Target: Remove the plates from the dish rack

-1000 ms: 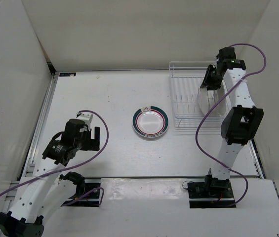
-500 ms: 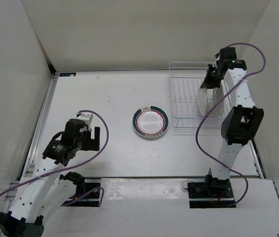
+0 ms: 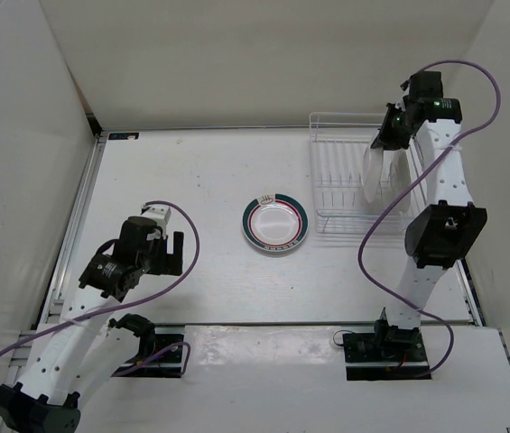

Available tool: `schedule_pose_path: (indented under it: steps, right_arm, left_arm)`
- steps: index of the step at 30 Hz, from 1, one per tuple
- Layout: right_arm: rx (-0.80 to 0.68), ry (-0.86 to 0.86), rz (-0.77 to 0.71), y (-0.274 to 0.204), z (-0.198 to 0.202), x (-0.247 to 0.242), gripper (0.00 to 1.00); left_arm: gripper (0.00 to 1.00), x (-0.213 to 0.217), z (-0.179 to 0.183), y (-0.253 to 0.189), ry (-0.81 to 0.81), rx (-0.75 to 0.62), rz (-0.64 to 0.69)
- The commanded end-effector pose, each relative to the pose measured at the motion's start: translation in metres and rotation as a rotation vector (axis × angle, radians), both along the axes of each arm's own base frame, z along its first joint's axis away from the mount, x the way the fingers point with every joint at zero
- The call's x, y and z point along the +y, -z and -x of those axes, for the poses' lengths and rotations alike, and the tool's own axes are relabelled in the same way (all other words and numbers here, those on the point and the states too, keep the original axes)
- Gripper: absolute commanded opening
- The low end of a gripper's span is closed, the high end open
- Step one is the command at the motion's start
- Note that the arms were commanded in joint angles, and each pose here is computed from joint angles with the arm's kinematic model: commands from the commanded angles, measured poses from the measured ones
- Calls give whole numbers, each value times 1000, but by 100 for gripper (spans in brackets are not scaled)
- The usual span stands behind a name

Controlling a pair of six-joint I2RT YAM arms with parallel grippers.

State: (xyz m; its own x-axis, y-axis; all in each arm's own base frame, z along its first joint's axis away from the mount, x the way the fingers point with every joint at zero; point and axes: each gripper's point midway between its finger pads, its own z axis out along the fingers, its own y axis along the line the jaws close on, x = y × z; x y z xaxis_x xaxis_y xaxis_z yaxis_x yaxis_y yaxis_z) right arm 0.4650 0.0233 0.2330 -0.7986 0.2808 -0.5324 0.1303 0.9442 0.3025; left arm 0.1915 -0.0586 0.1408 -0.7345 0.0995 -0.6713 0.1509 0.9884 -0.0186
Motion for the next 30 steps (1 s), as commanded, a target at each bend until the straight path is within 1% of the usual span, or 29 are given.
schedule_pose_path:
  steps: [1, 3, 5, 7, 8, 10, 12, 14, 15, 17, 18, 20, 21, 22, 23, 24, 25, 26, 27, 28, 29, 30]
  right_arm:
    - [-176, 57, 70, -76, 14, -16, 6]
    - [-222, 54, 61, -94, 20, -14, 0]
    - [-282, 50, 54, -116, 28, -10, 0]
    - [-316, 35, 33, -127, 31, -4, 0]
    - [-353, 28, 30, -141, 39, 0, 0]
    - [-385, -3, 19, -149, 42, 10, 0]
    - [-471, -69, 7, -173, 53, 34, 0]
    - [-483, -135, 7, -175, 65, 58, 0]
    - [-520, -205, 30, -184, 77, 83, 0]
    - [-507, -191, 111, -171, 77, 88, 0]
    - [-510, -266, 160, -161, 88, 115, 0]
    - [-515, -279, 263, -153, 88, 124, 0]
    - [-484, -343, 302, -136, 89, 150, 0]
    - [-491, -324, 425, -134, 92, 153, 0]
    - [-480, -387, 493, -123, 93, 175, 0]
    - [-446, -406, 557, -106, 90, 184, 0]
    - [-459, -429, 663, -107, 94, 190, 0]
    - [-470, -438, 735, -101, 96, 206, 0]
    - [-489, -413, 792, -103, 94, 209, 0]
    - [-481, -453, 867, -91, 90, 221, 0]
    - [-522, -468, 909, -92, 100, 242, 0]
    - [-558, -428, 943, -97, 99, 248, 0]
  left_arm:
    - [100, -2, -3, -10, 0, -22, 14]
    - [100, -2, -3, -10, 0, -23, 12]
    - [100, -2, -3, -11, 0, -27, 16]
    - [100, -2, -3, -10, 3, -25, 14]
    - [100, -2, -3, -10, 0, -21, 13]
    - [100, -3, -4, -12, 2, -30, 20]
    - [100, -3, -3, -11, 2, -27, 18]
    - [100, -3, -4, -11, 3, -25, 19]
    - [100, -4, -3, -11, 5, -27, 19]
    - [100, -4, -4, -11, 4, -29, 22]
    - [100, -3, -4, -11, 2, -29, 19]
    - [100, -3, -3, -11, 6, -26, 18]
    - [100, -3, -4, -11, 2, -29, 19]
    - [100, -3, -4, -12, 4, -31, 18]
    - [100, -3, -4, -13, 3, -35, 18]
    - [100, -1, -4, -13, -5, -38, 17]
    - [100, 0, -3, -14, -6, -42, 15]
    - [100, -1, -3, -14, -7, -44, 15]
    - [100, 1, -3, -15, -15, -50, 13]
    - [100, 2, -2, -15, -15, -55, 13]
    - [100, 2, -3, -16, -18, -59, 15]
    - [100, 3, -3, -17, -24, -66, 11]
